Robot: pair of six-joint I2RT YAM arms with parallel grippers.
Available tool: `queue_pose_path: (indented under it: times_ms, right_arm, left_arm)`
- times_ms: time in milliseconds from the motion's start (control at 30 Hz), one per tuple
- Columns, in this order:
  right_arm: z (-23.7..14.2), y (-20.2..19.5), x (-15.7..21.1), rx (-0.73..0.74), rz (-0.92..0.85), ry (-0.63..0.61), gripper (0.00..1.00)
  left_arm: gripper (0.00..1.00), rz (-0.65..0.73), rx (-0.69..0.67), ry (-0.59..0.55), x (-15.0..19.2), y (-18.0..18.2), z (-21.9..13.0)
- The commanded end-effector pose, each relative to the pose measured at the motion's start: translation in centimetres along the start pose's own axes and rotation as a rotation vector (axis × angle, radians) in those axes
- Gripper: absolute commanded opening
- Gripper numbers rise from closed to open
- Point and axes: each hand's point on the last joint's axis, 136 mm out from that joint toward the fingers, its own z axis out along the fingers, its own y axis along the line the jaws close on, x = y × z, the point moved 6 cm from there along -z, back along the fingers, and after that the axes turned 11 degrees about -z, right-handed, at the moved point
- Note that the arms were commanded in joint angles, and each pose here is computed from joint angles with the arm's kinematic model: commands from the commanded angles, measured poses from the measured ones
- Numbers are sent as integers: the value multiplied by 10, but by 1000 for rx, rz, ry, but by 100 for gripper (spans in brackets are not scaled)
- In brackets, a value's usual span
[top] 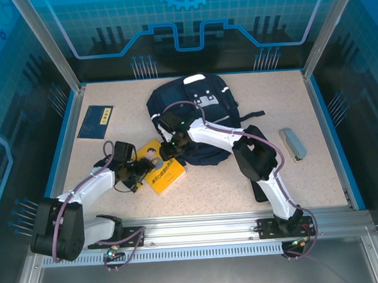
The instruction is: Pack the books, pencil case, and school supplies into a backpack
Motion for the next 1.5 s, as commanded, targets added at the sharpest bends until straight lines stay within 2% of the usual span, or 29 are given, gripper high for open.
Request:
queue_pose_path:
  times_ms: [0, 233, 500, 700, 967, 1133, 1333, 1467]
  right_arm:
    - [6, -3, 5, 82, -26, 48, 49]
    - [30, 2, 17, -6, -21, 115, 44]
    - [42, 3, 23, -117, 26, 136, 40]
    - [39, -6, 23, -184, 91, 113, 39]
    - [32, -14, 21, -209, 136, 84, 38]
    - [33, -14, 20, -215, 146, 80, 37]
    - [35, -15, 23, -217, 157, 90, 37]
    - [36, -16, 24, -212, 162, 92, 37]
  left_arm:
    - [75, 0, 9, 38, 1, 1, 6]
    - [71, 48, 96, 95, 4, -14, 10]
    - [69, 156, 293, 172, 11, -45, 2]
    - [68, 206, 482, 164, 17, -64, -22]
    - [58, 181, 539, 158, 20, -66, -31]
    - [57, 191, 578, 148, 19, -72, -36]
    - [57, 205, 697, 153, 20, -84, -44]
    - [56, 193, 679, 151, 18, -85, -42]
